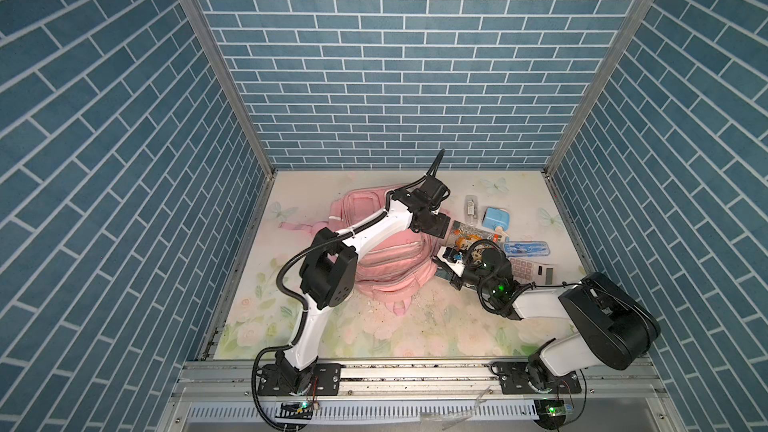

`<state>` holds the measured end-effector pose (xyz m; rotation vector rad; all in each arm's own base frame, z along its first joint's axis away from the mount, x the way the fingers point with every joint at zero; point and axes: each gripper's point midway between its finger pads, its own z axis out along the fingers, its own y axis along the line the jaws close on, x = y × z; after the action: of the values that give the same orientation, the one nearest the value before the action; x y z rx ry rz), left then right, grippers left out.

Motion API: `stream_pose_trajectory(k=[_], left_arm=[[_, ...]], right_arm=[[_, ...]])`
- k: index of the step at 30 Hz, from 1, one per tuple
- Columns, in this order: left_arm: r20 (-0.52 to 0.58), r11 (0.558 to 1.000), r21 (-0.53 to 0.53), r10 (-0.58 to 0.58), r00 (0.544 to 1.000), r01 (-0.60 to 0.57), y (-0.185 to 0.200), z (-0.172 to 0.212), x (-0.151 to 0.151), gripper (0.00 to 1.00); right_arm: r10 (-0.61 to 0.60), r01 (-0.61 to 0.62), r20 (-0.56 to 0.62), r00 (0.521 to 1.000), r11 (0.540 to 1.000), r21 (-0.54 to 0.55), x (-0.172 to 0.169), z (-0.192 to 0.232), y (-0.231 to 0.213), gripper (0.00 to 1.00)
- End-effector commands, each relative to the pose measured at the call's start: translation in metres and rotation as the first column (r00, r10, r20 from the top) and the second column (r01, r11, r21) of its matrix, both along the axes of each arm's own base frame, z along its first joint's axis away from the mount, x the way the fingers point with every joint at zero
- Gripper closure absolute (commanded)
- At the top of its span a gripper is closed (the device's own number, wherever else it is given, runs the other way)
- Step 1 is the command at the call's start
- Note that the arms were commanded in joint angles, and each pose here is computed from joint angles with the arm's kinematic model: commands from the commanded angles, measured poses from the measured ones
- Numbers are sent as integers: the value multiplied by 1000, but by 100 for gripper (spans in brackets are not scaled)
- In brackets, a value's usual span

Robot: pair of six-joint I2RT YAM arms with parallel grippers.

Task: Pack the student bag

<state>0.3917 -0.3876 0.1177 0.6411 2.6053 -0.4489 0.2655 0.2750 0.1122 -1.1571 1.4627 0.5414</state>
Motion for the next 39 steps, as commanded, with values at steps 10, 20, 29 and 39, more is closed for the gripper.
stream_pose_trajectory(k=[10, 20, 29, 39], left_arm=[[-82, 963, 269, 24, 996, -1, 17, -46, -5, 46], [-116, 992, 89, 104, 988, -94, 22, -38, 2, 100], [-115, 847, -382, 354, 928, -370, 41, 72, 3, 100], [-177, 616, -636, 471, 864, -465, 56, 156, -10, 100]], right_arm=[[-5, 3, 114, 993, 1000, 21, -2, 17, -2, 100], [-16, 15, 104, 994, 1000, 10, -3, 24, -5, 100], [-36, 47, 102, 994, 994, -103, 19, 40, -3, 100], [-13, 35, 156, 988, 990, -137, 41, 89, -7, 100]])
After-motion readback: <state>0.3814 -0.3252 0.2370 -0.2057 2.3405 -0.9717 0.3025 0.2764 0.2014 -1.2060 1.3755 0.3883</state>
